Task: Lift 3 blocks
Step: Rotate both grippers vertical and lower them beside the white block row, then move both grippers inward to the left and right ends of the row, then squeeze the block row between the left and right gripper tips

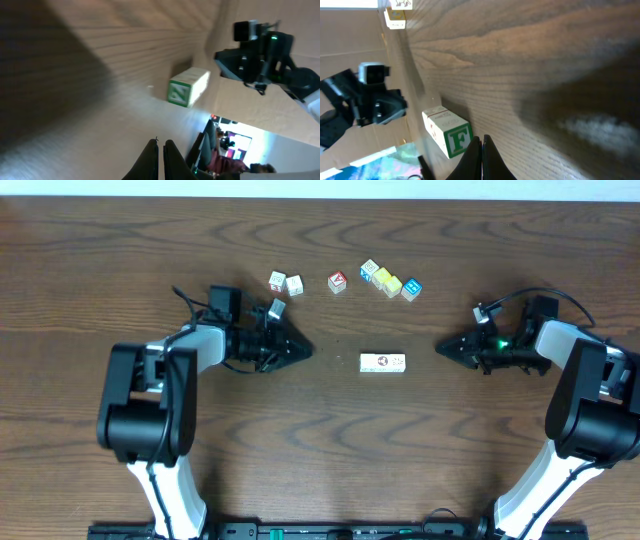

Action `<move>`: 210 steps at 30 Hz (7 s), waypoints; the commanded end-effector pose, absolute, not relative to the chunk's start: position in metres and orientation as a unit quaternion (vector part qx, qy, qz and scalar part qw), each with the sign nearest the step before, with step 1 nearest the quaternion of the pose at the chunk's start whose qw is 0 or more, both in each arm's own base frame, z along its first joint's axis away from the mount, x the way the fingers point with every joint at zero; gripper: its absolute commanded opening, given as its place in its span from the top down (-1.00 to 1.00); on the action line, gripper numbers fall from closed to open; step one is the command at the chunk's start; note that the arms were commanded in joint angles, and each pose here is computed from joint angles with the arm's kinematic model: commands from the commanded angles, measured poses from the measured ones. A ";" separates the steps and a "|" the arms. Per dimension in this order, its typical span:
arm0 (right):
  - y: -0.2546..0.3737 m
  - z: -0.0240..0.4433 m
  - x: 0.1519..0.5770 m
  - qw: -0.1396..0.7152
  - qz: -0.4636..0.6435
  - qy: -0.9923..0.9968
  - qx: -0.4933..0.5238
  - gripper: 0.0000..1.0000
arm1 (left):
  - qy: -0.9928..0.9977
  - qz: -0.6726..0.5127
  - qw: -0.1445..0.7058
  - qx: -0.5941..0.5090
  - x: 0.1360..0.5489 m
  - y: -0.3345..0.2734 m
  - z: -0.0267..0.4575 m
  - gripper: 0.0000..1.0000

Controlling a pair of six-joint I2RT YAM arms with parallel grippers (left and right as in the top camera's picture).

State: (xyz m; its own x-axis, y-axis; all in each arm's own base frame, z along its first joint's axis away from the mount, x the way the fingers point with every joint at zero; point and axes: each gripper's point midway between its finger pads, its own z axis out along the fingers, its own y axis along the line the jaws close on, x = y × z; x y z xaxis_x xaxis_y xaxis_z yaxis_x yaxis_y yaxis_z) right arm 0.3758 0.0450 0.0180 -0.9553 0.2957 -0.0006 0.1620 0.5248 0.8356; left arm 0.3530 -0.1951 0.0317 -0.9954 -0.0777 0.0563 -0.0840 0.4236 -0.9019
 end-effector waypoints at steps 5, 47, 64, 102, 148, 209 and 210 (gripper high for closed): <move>0.064 0.003 0.369 0.056 0.429 0.897 0.093 0.97 | -0.812 0.583 0.030 0.027 0.345 -0.214 0.024 0.86; 0.094 -0.020 0.356 0.011 0.321 0.943 0.082 0.97 | -0.926 0.360 -0.076 -0.080 0.340 -0.239 -0.004 0.86; 0.104 0.001 0.343 0.029 0.186 0.980 0.058 0.98 | -0.926 0.353 -0.094 -0.101 0.339 -0.258 -0.001 0.86; 0.098 0.015 0.354 0.056 0.270 0.961 0.017 0.98 | -0.920 0.359 -0.114 -0.111 0.347 -0.280 0.013 0.86; 0.119 0.016 0.348 0.051 0.292 0.955 -0.001 0.98 | -0.913 0.371 -0.107 -0.127 0.339 -0.292 0.016 0.86; 0.126 0.010 0.340 0.033 0.269 0.962 0.005 0.97 | -0.916 0.376 -0.103 -0.091 0.342 -0.292 0.022 0.86; 0.127 0.010 0.340 0.033 0.269 0.962 0.004 0.98 | -0.916 0.377 -0.101 -0.087 0.342 -0.292 0.022 0.86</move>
State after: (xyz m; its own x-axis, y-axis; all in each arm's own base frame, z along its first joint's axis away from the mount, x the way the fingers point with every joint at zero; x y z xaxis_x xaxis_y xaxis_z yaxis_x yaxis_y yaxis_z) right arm 0.3444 0.1190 0.0090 -0.9970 0.0348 -0.0692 -0.0048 0.8636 0.5042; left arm 0.3397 -0.2883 0.0105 -0.9629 0.1047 -0.2488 0.2469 0.7141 -0.6551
